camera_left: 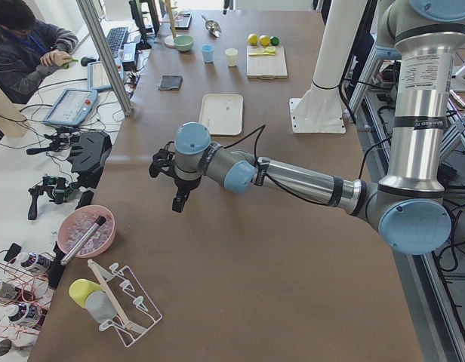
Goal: Place all cups on tray
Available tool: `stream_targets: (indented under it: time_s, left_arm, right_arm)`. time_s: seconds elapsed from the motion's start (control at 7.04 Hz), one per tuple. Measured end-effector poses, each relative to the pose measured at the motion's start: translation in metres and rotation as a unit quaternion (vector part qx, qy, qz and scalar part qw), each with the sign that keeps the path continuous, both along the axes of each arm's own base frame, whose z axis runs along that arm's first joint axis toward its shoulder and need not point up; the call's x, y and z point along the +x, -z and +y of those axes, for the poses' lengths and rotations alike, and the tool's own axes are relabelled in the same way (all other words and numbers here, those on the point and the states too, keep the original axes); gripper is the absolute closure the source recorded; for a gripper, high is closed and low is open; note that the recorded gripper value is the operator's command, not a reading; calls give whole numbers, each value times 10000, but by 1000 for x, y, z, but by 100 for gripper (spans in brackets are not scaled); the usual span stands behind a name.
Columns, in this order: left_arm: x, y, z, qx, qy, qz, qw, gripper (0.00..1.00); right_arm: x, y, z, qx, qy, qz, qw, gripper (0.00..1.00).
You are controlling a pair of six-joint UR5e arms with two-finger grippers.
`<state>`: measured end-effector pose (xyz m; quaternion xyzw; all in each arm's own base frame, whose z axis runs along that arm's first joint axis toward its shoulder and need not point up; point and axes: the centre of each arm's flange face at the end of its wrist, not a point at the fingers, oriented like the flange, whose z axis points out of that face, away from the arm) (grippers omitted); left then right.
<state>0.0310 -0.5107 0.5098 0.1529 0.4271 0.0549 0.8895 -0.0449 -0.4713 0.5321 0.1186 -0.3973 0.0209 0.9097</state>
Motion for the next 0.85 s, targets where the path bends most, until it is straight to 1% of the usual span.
stream_targets:
  time_s: [0.14,0.28,0.57,0.85]
  left_arm:
    - [37,4,9,-201,58,307,9993,2]
    - [71,8,19,-366,73,500,9981,2]
    - [133,11,34,-548,100,513,9971,3]
    - [181,17,43,-614,132,438,9971,26]
  right_arm:
    - [-33,9,-3,-75,-72,-42,9999,0]
    - [-50,16,-4,-108,-97,-81,9999,0]
    - [-60,21,-5,-100,-104,-119,9998,0]
    - [-61,23,-6,-91,-106,-126,9998,0]
